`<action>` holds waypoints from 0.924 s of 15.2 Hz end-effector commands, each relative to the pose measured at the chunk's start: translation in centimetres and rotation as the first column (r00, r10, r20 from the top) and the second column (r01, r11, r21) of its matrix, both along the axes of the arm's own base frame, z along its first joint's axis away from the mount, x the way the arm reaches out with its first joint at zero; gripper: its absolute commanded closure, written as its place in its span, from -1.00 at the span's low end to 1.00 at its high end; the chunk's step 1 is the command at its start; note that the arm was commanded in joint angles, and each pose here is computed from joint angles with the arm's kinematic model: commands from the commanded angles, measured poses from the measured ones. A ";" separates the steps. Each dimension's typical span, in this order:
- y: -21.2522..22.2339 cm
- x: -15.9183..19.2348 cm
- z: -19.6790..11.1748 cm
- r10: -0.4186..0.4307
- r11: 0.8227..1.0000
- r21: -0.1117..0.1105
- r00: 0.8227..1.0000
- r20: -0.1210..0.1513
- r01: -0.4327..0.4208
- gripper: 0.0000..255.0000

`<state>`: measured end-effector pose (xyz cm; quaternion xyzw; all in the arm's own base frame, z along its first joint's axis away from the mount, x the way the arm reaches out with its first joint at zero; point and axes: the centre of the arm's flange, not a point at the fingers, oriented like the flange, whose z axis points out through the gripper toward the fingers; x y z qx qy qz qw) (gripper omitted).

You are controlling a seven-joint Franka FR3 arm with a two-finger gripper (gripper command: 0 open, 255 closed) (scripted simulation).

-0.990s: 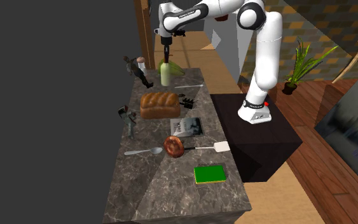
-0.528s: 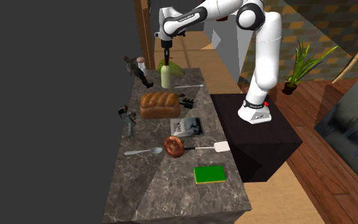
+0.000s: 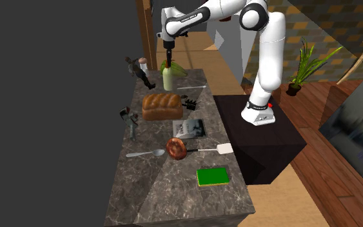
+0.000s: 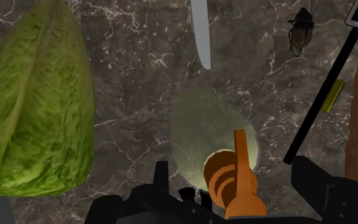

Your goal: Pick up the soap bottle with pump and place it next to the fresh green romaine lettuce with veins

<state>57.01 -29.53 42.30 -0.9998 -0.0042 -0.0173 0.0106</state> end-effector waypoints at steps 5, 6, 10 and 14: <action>-0.1 -0.1 4.0 0.000 1.000 0.000 1.000 0.000 0.000 -1.00; -0.1 -0.2 5.0 0.000 1.000 0.000 1.000 0.000 0.000 -1.00; -0.1 -0.2 5.0 0.000 1.000 0.000 1.000 0.000 0.000 -1.00; -0.1 -0.2 5.0 0.000 1.000 0.000 1.000 0.000 0.000 -1.00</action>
